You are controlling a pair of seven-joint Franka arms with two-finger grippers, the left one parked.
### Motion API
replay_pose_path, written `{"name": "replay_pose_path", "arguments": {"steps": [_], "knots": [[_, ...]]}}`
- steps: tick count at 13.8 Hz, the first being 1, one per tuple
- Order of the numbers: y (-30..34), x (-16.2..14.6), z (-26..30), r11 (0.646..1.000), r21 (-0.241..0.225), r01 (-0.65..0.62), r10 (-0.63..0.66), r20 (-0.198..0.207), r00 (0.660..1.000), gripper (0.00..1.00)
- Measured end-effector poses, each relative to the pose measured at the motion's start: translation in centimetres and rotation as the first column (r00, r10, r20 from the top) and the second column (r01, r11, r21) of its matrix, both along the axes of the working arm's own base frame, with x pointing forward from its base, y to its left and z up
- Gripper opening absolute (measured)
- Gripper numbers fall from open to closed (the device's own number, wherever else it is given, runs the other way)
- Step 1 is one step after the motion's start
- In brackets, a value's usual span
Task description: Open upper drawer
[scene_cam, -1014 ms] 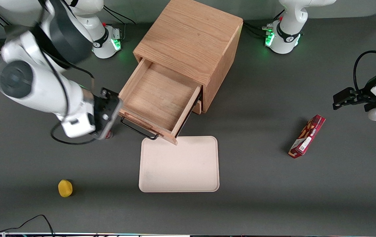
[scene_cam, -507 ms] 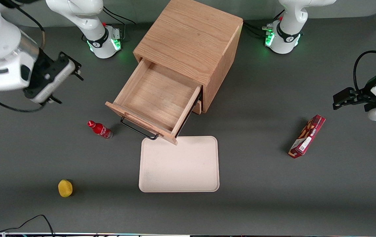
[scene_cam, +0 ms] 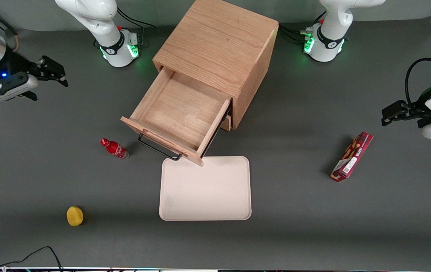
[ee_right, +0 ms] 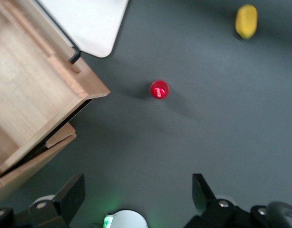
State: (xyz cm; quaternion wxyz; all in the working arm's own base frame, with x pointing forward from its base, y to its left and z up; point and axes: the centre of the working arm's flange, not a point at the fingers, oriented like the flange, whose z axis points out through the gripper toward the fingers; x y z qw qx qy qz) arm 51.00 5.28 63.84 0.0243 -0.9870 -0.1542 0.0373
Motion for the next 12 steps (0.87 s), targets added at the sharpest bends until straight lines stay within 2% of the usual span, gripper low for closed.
{"name": "replay_pose_path", "arguments": {"steps": [7, 12], "knots": [[-1.1, 0.1, 1.3, 0.994, -0.003, 0.106, -0.106, 0.036, 0.994, 1.00], [-0.2, 0.3, 1.1, 0.985, -0.007, 0.173, -0.173, 0.030, 0.985, 1.00]]}}
